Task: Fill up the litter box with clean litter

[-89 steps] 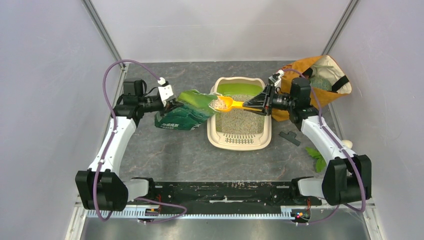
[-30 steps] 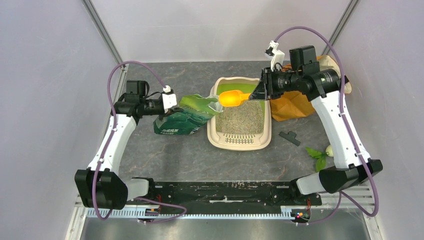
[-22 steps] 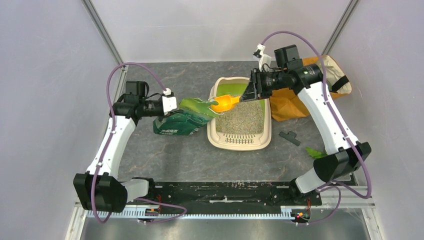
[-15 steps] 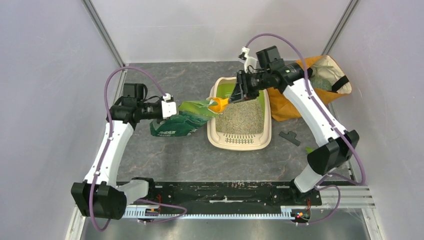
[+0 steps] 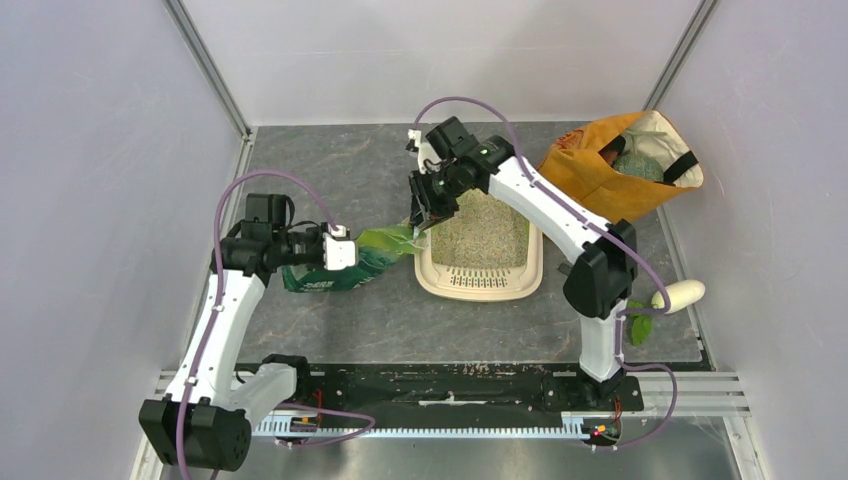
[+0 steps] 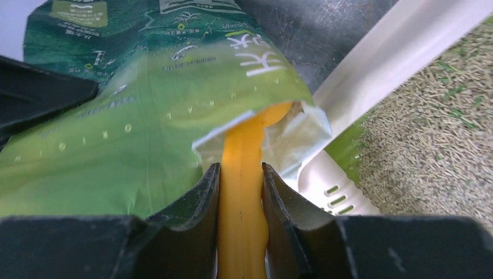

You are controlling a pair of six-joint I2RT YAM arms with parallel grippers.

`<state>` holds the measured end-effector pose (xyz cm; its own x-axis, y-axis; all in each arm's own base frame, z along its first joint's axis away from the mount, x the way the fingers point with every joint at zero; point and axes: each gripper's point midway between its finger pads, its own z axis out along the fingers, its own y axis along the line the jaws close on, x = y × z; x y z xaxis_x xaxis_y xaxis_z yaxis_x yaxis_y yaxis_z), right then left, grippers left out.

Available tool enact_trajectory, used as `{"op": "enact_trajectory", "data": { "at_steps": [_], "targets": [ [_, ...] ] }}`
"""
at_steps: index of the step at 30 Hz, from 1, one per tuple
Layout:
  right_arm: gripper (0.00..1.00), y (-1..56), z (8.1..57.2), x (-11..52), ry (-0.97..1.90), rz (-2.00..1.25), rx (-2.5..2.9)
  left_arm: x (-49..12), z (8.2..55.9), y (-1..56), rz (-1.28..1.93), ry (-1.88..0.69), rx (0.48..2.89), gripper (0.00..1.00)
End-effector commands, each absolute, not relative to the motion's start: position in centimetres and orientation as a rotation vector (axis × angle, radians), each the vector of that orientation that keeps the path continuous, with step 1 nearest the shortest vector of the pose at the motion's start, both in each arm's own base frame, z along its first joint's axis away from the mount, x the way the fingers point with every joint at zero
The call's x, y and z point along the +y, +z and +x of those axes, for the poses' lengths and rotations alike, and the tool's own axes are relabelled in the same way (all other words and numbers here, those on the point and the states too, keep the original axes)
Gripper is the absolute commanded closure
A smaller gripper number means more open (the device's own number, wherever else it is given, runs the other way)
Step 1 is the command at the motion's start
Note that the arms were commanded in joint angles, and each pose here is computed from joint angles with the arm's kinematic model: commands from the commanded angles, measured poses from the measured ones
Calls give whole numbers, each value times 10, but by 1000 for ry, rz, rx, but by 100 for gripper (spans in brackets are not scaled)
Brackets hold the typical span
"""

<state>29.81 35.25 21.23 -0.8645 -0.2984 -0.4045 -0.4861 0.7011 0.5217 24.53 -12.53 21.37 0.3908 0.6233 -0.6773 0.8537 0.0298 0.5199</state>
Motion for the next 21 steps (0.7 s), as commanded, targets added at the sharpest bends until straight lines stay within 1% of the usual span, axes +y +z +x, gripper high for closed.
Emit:
{"op": "enact_trajectory", "data": {
  "at_steps": [1, 17, 21],
  "targets": [
    [100, 211, 304, 374, 951, -649, 2583, -133, 251, 228, 1713, -232, 1148, 98],
    [100, 149, 284, 421, 1028, -762, 2656, -138, 253, 205, 1718, -305, 1155, 98],
    [100, 149, 279, 433, 1150, -769, 2626, -139, 253, 199, 1715, -326, 1166, 98]
  ]
}}
